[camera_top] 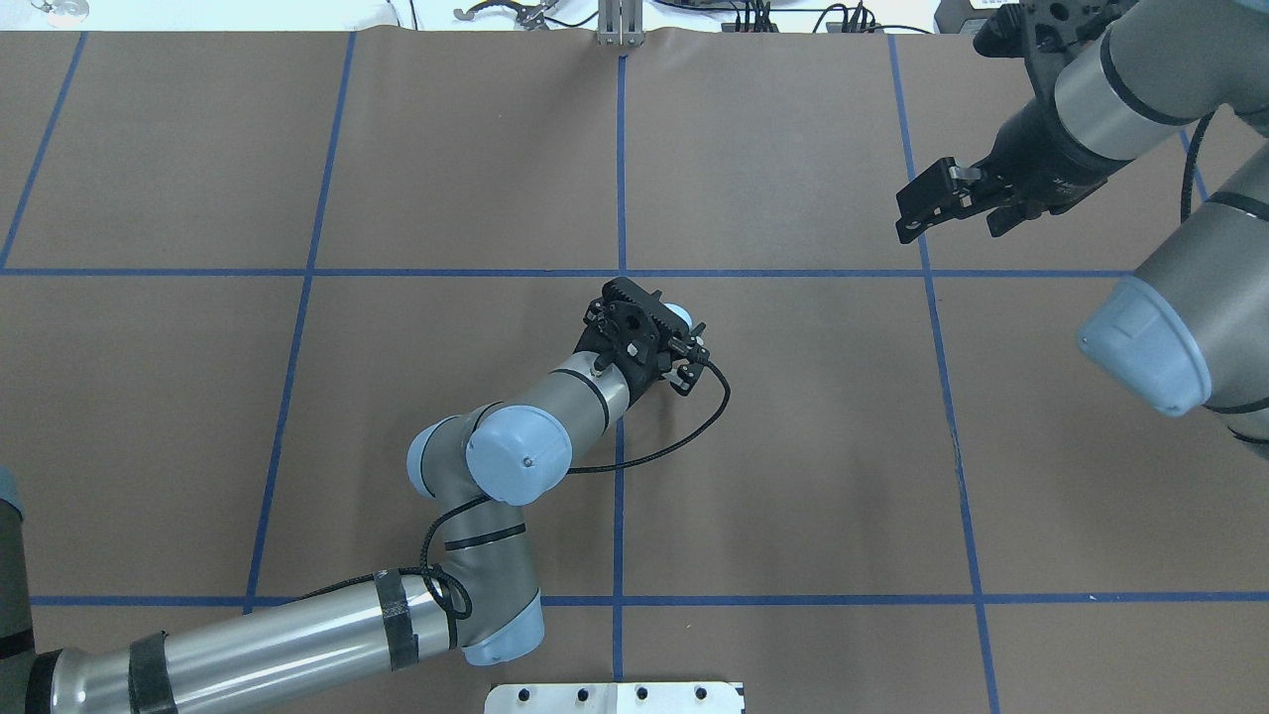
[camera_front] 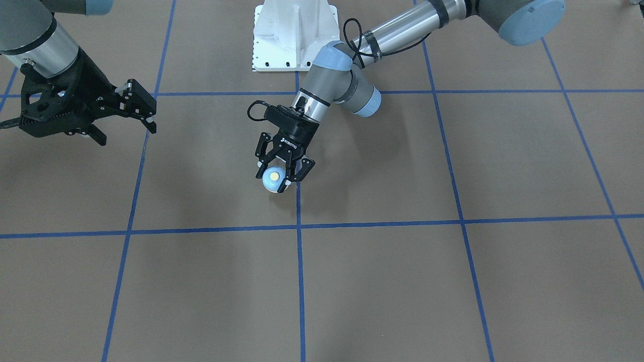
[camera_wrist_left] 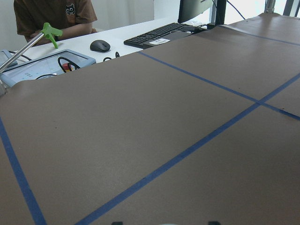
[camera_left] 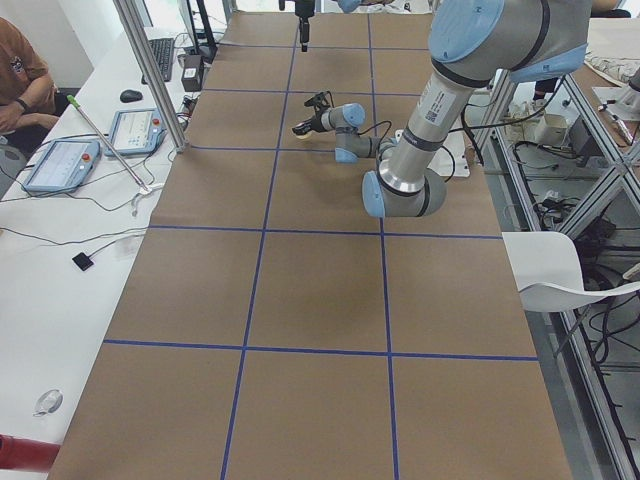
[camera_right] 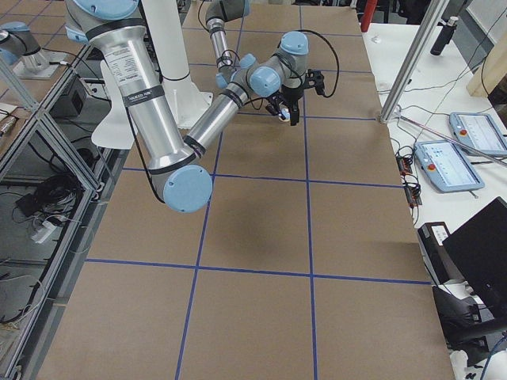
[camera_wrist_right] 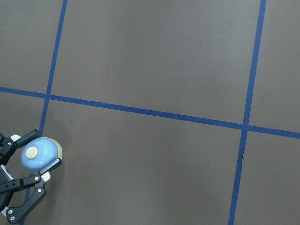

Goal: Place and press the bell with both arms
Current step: 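Carry the blue bell with the left gripper toward the table centre, then lower the bell onto the table centre, open the left gripper and withdraw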

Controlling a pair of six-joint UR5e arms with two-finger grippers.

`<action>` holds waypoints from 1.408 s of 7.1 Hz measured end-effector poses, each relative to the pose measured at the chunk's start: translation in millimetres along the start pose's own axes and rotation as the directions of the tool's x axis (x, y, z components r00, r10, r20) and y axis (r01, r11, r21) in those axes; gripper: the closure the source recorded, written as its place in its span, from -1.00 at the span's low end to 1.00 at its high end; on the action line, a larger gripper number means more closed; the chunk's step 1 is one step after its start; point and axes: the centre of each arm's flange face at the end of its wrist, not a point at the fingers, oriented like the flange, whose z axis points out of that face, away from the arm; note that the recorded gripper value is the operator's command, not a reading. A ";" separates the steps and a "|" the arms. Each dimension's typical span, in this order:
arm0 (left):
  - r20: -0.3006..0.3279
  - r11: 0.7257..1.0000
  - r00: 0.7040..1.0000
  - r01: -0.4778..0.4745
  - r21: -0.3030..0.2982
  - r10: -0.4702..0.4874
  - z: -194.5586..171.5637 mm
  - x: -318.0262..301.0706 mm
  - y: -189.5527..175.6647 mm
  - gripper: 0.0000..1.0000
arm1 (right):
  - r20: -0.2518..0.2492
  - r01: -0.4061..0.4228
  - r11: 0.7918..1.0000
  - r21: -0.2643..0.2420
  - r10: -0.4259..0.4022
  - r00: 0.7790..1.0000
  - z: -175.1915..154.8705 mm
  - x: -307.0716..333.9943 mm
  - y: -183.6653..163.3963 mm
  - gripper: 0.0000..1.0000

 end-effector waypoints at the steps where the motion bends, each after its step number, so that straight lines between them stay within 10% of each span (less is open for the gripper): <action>1: 0.004 1.000 1.000 0.001 -0.004 -0.001 3.2 0.2 1.3 1.00 | -0.001 -0.001 1.000 -0.001 0.001 1.000 0.4 0.3 -0.2 -1.00; 8: 0.017 1.000 1.000 -0.005 -0.027 0.006 11.8 -0.8 11.2 1.00 | -0.003 -0.004 1.000 -0.006 0.004 1.000 3.7 0.6 -0.4 -1.00; 9: 0.019 1.000 1.000 -0.006 -0.029 0.007 12.5 -1.6 12.2 0.90 | -0.003 -0.004 1.000 -0.006 0.004 1.000 3.8 0.6 -0.4 -1.00; 10: 0.019 1.000 1.000 -0.007 -0.030 0.007 12.8 -1.8 12.6 0.33 | -0.003 -0.004 1.000 -0.006 0.004 1.000 3.8 0.4 -0.6 -1.00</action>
